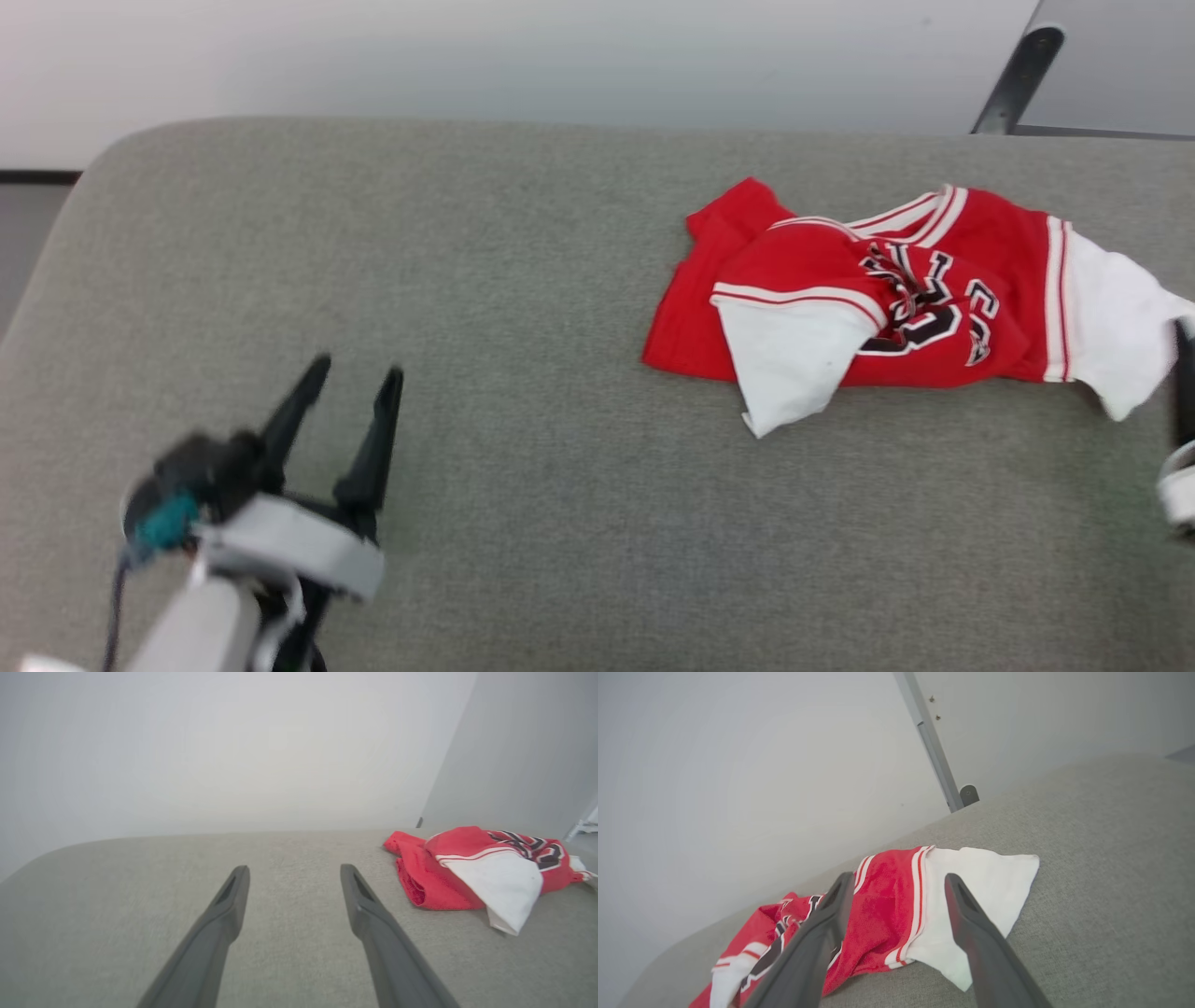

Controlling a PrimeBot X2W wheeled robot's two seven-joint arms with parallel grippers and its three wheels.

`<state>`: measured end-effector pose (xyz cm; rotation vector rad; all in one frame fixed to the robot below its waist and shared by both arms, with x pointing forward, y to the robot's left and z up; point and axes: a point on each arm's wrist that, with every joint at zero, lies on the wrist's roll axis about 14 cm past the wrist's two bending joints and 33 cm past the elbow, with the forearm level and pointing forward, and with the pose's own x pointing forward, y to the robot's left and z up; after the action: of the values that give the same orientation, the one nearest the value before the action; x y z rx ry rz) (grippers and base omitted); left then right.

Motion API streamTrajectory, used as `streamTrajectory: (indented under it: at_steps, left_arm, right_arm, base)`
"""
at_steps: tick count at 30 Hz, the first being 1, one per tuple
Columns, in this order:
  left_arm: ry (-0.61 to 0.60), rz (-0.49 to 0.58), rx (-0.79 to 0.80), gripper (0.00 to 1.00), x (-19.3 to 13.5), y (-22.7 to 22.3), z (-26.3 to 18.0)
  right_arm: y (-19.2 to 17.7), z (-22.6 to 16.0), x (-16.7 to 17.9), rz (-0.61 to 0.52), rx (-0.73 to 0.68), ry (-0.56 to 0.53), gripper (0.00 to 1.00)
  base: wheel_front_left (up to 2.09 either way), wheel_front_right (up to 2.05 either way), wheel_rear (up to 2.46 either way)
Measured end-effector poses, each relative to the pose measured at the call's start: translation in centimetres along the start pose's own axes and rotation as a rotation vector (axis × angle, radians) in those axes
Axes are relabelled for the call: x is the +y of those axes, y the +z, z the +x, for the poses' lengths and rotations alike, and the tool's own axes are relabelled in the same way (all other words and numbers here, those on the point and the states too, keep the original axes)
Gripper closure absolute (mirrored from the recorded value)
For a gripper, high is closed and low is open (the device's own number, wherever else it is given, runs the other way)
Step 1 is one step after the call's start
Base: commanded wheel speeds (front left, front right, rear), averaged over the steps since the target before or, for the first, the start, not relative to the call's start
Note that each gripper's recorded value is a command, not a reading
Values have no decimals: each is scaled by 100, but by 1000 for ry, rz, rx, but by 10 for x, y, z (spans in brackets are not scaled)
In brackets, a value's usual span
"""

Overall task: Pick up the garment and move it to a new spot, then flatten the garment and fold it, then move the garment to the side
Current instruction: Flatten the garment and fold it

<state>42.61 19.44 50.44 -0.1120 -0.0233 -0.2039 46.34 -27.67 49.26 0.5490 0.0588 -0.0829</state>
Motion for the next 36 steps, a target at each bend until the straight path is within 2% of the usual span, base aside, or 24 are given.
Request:
streamTrajectory:
  at_steps: [4,6,9,13,19,22,25,30,36]
  left_arm:
    - [-117,80,-3,0,-16,32,28]
    - [-170,99,9,0,-27,48,44]
    - [-246,106,89,0,-47,60,67]
    - [-336,12,272,0,-78,54,92]
    - [-420,-24,661,0,-109,-3,100]
    - [-457,-46,787,0,-126,-28,100]
    - [-486,-94,858,0,-140,-43,104]
    - [-506,-246,991,0,-155,-72,107]
    - [-541,-320,1052,0,-172,-88,116]
  right_arm:
    - [-8,-22,26,-229,42,125,0]
    - [-12,-31,40,-285,48,175,0]
    - [-18,-44,58,-302,45,229,0]
    - [-24,-56,71,-321,43,263,0]
    - [-24,-63,75,-351,25,266,0]
    - [-25,-64,68,-359,23,240,0]
    - [-28,-62,66,-359,21,228,0]
    - [-34,-60,55,-355,30,195,0]
    - [-40,-59,37,-359,48,146,0]
  base:
    - [0,0,0]
    - [0,0,0]
    - [0,0,0]
    - [0,0,0]
    - [0,0,0]
    - [0,0,0]
    - [0,0,0]
    - [0,0,0]
    - [0,0,0]
